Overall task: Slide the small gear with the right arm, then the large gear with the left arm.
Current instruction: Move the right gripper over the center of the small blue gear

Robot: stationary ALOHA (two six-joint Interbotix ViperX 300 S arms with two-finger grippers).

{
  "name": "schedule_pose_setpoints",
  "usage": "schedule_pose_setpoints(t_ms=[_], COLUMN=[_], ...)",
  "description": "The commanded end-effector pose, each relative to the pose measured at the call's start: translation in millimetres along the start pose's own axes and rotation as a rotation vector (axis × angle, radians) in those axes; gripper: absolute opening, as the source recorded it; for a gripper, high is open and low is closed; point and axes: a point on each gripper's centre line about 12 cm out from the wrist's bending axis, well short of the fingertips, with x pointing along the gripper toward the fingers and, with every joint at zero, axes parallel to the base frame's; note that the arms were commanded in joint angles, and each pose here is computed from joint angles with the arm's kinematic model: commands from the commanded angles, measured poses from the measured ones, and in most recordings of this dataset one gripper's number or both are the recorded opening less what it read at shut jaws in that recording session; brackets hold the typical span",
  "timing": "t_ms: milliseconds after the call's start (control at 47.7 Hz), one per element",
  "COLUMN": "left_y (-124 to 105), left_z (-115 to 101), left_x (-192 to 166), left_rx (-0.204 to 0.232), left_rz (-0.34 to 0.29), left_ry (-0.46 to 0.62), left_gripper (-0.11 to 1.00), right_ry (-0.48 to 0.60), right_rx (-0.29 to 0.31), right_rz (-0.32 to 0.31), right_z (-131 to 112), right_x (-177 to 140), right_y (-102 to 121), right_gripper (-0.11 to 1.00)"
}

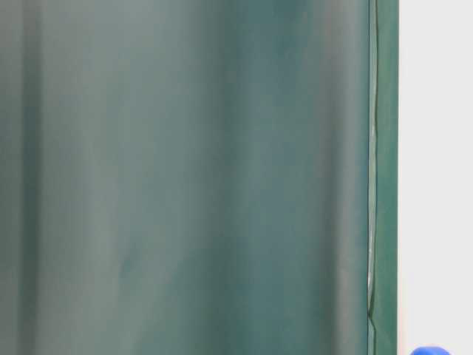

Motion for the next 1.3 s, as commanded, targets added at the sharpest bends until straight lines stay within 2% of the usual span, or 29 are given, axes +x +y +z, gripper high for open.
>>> schedule_pose_setpoints(t_ms=[0, 42, 126, 189, 314, 419, 545, 649, 775, 964, 1278], left_y=[-3, -3, -3, -3, -3, -3, -3, -3, -3, -3, -1], left_z=[0, -2, -4, -3, -5, -8, -7, -7, -7, -5, -4], left_x=[-1, -3, -6, -8, -11, -13, -13, -13, -13, -13, -12], left_rx=[-0.016, -0.016, -0.015, -0.015, -0.015, -0.015, -0.013, -0.015, -0.015, -0.016, -0.016], left_rz=[-0.013, -0.013, -0.013, -0.013, -0.013, -0.013, -0.013, -0.013, -0.013, -0.013, -0.005], left_ry=[-0.007, -0.004, -0.009, -0.018, -0.020, -0.017, -0.020, -0.018, -0.018, -0.023, -0.026], left_gripper=[0.24, 0.22, 0.05, 0.00, 0.00, 0.00, 0.00, 0.00, 0.00, 0.00, 0.00], right_ry=[-0.012, -0.011, -0.008, -0.012, -0.008, -0.003, 0.004, 0.031, 0.066, 0.126, 0.410], right_rx=[0.020, 0.026, 0.047, 0.058, 0.064, 0.056, 0.047, 0.042, 0.044, 0.044, 0.094], right_rz=[0.000, 0.000, 0.000, 0.001, -0.009, -0.051, -0.144, -0.249, -0.319, -0.327, -0.339], right_z=[4, 4, 3, 5, 5, 6, 7, 3, -3, -9, -27], right_x=[2, 2, 1, 0, -2, -5, -10, -16, -21, -22, -27], right_y=[0, 0, 0, 0, -2, -10, -27, -46, -58, -60, -59], right_gripper=[0.51, 0.51, 0.51, 0.51, 0.51, 0.51, 0.51, 0.51, 0.51, 0.51, 0.51])
